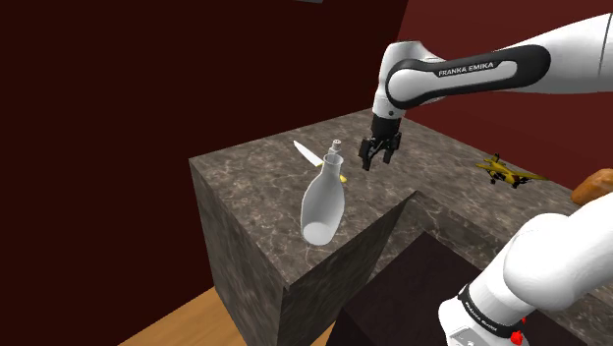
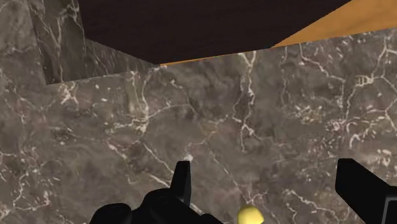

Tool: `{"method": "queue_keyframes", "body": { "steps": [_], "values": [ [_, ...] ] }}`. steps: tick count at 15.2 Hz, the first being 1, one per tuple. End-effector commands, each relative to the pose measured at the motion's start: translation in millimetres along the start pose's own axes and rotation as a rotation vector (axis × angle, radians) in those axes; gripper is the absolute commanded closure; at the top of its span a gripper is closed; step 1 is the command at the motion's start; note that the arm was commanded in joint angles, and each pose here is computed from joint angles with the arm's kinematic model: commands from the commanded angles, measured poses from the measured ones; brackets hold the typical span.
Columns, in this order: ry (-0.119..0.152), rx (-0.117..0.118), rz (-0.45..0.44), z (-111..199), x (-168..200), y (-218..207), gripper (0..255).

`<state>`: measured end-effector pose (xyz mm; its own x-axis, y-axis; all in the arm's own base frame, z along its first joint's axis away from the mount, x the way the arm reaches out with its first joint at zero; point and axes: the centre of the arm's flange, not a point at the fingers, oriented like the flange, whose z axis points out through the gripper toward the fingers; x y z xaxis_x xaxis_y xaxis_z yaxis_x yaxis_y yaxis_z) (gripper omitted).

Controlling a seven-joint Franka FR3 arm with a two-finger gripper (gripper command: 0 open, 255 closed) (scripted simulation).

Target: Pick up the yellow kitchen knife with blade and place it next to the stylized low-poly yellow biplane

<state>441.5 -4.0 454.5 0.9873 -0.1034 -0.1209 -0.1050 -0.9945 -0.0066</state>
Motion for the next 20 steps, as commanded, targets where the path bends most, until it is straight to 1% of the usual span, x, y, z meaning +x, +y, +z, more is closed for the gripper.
{"method": "queue_keyframes", "body": {
  "steps": [1,14,20],
  "values": [
    [0.017,-0.007,-0.006,10,26,-3,0],
    [0.115,-0.053,-0.04,52,174,-26,0],
    [0.115,-0.053,-0.04,83,177,-25,0]
  ]
}}
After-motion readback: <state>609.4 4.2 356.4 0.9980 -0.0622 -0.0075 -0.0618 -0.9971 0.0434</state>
